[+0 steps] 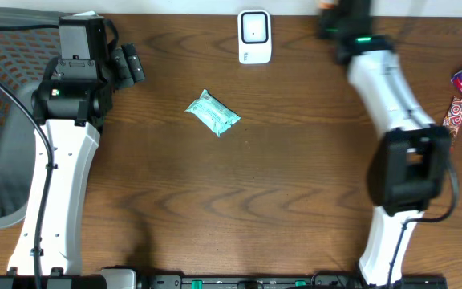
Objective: Scan the item barcode
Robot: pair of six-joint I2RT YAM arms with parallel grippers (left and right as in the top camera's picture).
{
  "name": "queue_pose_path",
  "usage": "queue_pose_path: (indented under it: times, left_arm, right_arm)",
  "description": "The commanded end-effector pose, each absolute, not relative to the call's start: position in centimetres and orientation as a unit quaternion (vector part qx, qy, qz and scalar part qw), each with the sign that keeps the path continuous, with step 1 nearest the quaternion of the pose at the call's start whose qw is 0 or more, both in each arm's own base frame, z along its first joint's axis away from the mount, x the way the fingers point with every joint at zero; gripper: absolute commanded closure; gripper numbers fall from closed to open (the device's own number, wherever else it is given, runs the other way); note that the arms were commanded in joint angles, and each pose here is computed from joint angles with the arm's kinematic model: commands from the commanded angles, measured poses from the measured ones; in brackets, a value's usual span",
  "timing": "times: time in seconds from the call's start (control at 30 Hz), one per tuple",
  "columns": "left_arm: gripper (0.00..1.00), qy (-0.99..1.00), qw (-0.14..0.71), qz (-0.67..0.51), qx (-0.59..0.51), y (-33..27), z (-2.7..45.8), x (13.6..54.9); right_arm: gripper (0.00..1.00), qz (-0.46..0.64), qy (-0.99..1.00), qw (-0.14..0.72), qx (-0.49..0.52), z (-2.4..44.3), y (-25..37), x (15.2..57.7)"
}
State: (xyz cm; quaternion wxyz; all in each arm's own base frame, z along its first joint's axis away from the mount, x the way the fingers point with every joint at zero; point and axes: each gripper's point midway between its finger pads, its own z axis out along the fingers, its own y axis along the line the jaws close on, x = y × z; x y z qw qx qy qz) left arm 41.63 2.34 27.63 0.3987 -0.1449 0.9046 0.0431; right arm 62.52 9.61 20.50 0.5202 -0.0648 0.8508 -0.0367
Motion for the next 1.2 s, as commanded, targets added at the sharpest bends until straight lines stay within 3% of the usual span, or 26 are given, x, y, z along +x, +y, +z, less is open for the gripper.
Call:
queue_pose_path:
  times: [0.0,0.17,0.37,0.63,0.77,0.9,1.17]
  left_arm:
    - [0.02,0.904,0.395,0.048,-0.155,2.8,27.4,41.7]
    - [0.02,0.904,0.395,0.048,-0.155,2.8,27.4,41.7]
    - [0.02,0.904,0.395,0.048,-0.155,2.8,27.4,41.7]
    - [0.02,0.904,0.395,0.048,-0.155,2.8,27.4,41.7]
    - [0.02,0.904,0.395,0.048,-0.155,2.8,27.4,41.7]
    - [0.02,0.904,0.395,0.048,-0.155,2.8,27.4,41.7]
    - [0.02,0.904,0.395,0.048,-0.155,2.8,27.4,41.7]
  right_arm:
    - [0.99,-0.238,0.802,0.509,-0.203,20.4,12.4,62.6]
    - [0.99,-0.265,0.765,0.507,-0.297,17.6,18.1,62.7]
    - [0.99,-0.261,0.767,0.499,-0.306,14.8,19.8,62.7]
    - [0.99,-0.260,0.776,0.506,-0.274,15.0,19.3,62.7]
    - [0.99,-0.319,0.770,0.531,-0.153,18.3,14.8,63.1]
    - [0.99,-0.393,0.771,0.498,-0.062,19.7,7.3,62.6]
    - [0.99,-0.459,0.837,0.296,0.034,13.0,-8.2,57.1]
